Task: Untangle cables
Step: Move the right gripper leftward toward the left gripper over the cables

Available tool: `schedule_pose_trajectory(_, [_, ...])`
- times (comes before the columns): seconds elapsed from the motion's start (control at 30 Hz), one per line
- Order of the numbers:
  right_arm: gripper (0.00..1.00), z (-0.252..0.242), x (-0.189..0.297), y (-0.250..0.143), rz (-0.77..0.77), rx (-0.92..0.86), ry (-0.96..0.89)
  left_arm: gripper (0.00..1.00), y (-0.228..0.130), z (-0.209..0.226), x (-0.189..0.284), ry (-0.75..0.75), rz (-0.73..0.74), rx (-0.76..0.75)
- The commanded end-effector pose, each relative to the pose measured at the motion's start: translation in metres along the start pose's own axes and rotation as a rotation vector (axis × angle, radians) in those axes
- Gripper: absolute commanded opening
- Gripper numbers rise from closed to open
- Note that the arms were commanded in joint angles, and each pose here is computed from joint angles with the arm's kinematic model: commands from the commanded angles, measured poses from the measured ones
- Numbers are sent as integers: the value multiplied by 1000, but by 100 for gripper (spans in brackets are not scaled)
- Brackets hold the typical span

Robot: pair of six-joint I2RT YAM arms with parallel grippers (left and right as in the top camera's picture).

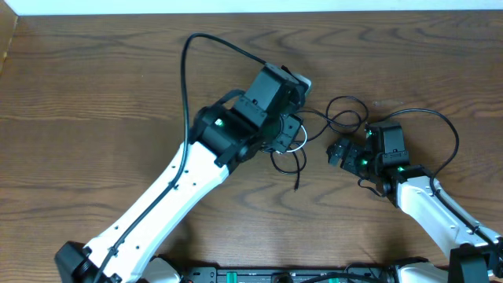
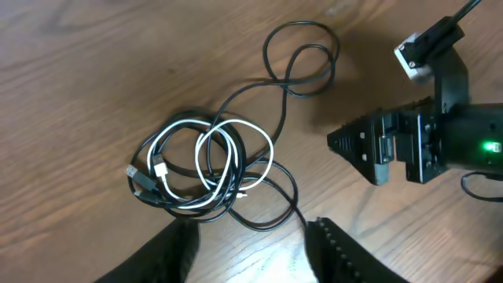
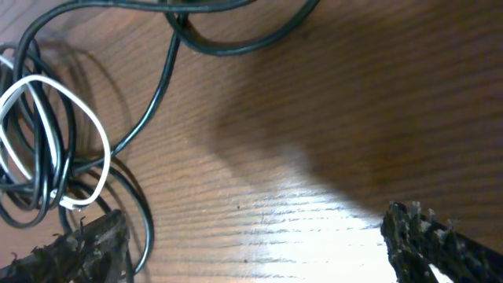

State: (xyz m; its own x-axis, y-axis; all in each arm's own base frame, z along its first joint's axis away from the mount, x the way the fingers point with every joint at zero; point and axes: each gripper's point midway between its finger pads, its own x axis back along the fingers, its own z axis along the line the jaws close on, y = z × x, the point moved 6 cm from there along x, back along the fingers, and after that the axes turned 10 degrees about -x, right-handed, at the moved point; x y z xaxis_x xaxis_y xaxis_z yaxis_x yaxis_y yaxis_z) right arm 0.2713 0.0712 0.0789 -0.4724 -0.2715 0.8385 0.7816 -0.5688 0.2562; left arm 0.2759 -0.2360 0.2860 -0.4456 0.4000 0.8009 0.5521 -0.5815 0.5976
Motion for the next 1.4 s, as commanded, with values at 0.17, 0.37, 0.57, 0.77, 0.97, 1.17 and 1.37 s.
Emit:
schedule_pose_trajectory(0.17, [82, 7, -1, 12, -80, 2, 14, 58, -22, -2, -44, -17, 147, 5])
schedule_pose_trajectory(0.37, [2, 8, -3, 18, -122, 5, 14, 65, -36, -5, -85, -47, 257, 10])
schedule_pose_trajectory(0.57, [17, 15, -16, 29, -169, 14, 60, 68, -46, -5, -124, -52, 316, 12])
schedule_pose_trajectory(0.77, [33, 11, -45, 22, -129, 27, 51, 68, -53, -5, -157, -54, 343, 12])
schedule_pose_trajectory(0.97, [47, 15, -66, 14, -116, 57, 70, 56, -66, -6, -183, -57, 385, 13])
schedule_pose_trajectory(1.17, [59, 12, -73, 10, -102, 65, 59, 8, -75, -7, -191, -61, 424, 14])
schedule_pose_trajectory(1.37, [63, 12, -73, 10, -98, 64, 61, 7, -68, -6, -167, -61, 418, 14])
